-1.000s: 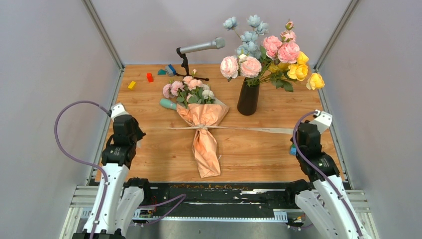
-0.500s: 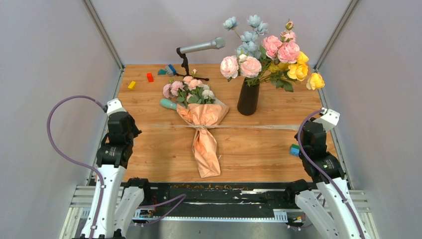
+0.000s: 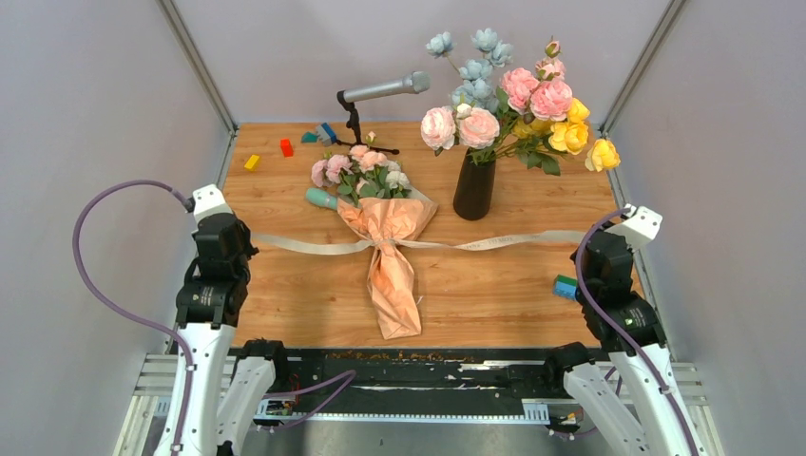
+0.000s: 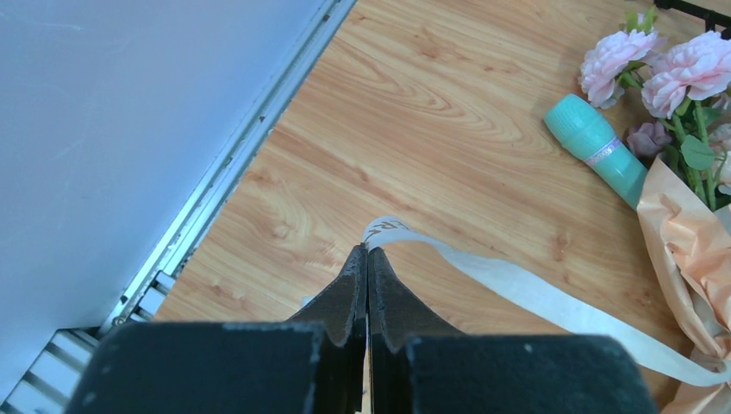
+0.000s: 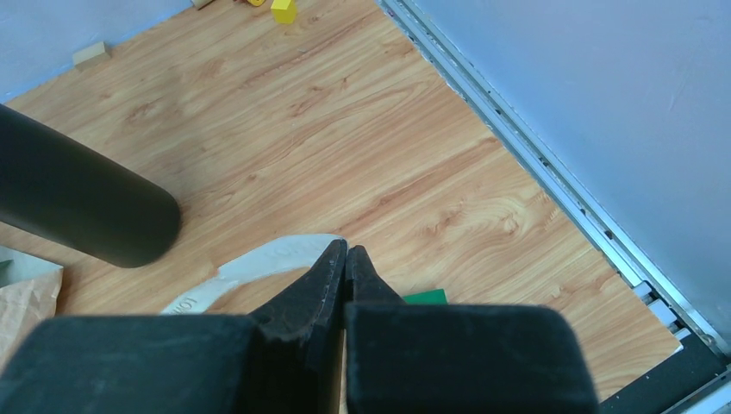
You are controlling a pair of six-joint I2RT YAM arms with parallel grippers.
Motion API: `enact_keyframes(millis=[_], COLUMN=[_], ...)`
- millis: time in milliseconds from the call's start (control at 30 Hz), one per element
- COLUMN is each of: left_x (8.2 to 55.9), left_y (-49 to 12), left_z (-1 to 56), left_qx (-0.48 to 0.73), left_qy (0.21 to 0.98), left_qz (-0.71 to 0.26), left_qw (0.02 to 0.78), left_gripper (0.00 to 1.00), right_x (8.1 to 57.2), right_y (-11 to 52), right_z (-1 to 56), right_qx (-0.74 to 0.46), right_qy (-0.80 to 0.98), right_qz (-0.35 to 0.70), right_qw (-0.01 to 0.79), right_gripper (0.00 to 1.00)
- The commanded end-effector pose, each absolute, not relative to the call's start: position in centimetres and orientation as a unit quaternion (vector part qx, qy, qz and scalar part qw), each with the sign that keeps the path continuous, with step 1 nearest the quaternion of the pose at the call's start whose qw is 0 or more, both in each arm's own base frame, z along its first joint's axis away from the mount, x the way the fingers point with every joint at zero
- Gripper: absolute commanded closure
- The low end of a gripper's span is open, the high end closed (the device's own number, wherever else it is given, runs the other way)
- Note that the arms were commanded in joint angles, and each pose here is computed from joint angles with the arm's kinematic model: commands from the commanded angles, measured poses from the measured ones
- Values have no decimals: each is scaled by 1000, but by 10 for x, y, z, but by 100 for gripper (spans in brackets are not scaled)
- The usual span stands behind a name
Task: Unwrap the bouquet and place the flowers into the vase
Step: Untie the ribbon from the wrapping paper.
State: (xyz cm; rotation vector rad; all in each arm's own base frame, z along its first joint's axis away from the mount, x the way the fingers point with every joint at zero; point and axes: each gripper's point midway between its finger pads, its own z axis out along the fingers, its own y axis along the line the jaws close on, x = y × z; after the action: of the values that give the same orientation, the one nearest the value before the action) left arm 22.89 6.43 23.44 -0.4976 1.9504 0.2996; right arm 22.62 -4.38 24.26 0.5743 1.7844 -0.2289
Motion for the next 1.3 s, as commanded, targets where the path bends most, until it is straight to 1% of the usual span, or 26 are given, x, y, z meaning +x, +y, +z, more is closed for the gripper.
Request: enact_keyframes(millis=[0,33,67,100,133,167,200,233,267,300,333,367,433,533,600,733,900,1100,1267], left_x=[225,226,227,231,235,240,244,248,252,256,260,263,266,266,264,262,263,258,250], left_y=[74,73,72,67,63,55,51,42,37,23,15,-2,-18,-31,-41,-67,-97,-150,-166], left_z=[255,256,256,254,252,249,246,243,240,237,234,233,226,212,204,194,184,173,150], left_qx=[-210,-207,-203,-194,-184,-170,-162,-153,-147,-132,-123,-104,-85,-63,-48,-10,33,84,82], left_qy=[799,800,801,805,810,817,826,833,842,851,857,861,868,881,885,888,892,889,894], left_qz=[147,145,143,131,123,105,96,74,62,27,8,-34,-74,-87,-100,-144,-185,-258,-288], left_qw=[543,544,545,545,543,541,532,527,515,508,501,497,484,460,451,437,410,370,332], left_gripper=[100,98,93,74,60,33,23,10,7,3,2,1,0,0,0,0,0,0,2], right_x=[224,224,225,227,228,230,232,235,238,241,244,246,249,253,254,252,243,235,234], right_y=[-49,-49,-48,-48,-48,-47,-46,-43,-40,-36,-31,-27,-17,8,30,60,106,156,214], right_z=[260,260,260,260,260,259,259,259,260,261,261,261,260,253,243,217,193,191,192], right_qx=[251,249,248,246,245,246,246,245,243,238,233,224,208,169,137,99,44,-38,-114], right_qy=[752,753,753,753,752,751,751,749,749,750,750,753,760,780,797,822,832,813,800], right_qz=[-105,-105,-105,-107,-107,-104,-100,-93,-84,-73,-62,-51,-29,25,72,133,231,279,284], right_qw=[600,600,600,601,602,604,605,608,610,613,616,617,615,602,584,545,502,509,517], right_gripper=[98,90,77,59,41,25,12,4,1,0,0,0,0,0,0,0,4,7,14])
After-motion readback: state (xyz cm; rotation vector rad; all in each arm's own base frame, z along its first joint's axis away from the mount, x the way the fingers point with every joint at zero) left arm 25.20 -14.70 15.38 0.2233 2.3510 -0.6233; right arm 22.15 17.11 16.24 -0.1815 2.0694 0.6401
